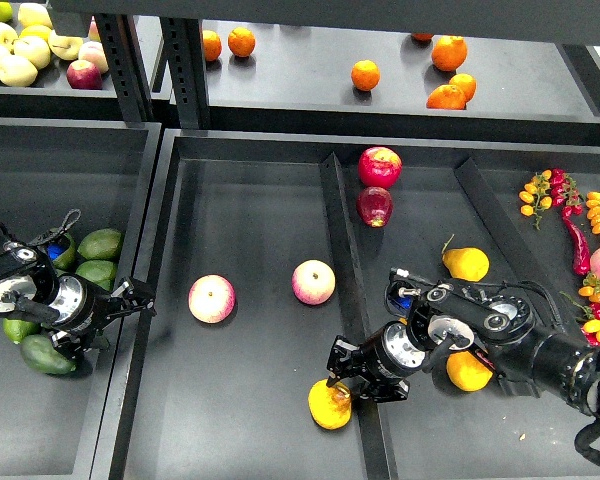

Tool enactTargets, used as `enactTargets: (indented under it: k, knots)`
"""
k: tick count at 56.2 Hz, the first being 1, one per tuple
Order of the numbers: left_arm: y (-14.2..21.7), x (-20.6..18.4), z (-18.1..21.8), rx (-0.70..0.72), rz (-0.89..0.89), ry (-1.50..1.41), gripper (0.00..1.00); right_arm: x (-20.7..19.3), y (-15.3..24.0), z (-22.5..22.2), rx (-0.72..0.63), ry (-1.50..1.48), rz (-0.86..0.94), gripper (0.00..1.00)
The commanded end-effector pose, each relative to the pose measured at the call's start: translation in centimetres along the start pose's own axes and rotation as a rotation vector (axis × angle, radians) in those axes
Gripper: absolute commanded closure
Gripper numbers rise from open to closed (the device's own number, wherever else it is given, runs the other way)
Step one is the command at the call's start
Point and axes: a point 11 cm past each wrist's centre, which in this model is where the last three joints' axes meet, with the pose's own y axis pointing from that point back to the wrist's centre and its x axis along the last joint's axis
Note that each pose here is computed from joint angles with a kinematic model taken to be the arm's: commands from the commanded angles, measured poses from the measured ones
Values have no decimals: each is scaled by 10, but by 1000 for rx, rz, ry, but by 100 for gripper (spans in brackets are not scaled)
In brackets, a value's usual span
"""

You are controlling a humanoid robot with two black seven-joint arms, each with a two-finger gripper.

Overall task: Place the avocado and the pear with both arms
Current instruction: 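Carry the pear with the right gripper into the pear bin and release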

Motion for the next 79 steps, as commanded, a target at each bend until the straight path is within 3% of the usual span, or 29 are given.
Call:
enactTargets:
  k: [1, 23, 44, 79]
  knots:
    - [0, 0, 0, 0, 0, 1, 0, 1, 3, -6, 22, -15, -4, 76]
    - [0, 0, -1, 1, -1, 1, 0, 19, 39, -44, 110, -23, 17, 76]
    - [0, 0, 0, -1, 0, 4, 0, 79, 124, 7, 52, -105, 147, 76]
    - [0, 1, 0, -7, 2, 13, 0, 78, 100, 92, -91, -234, 137, 74]
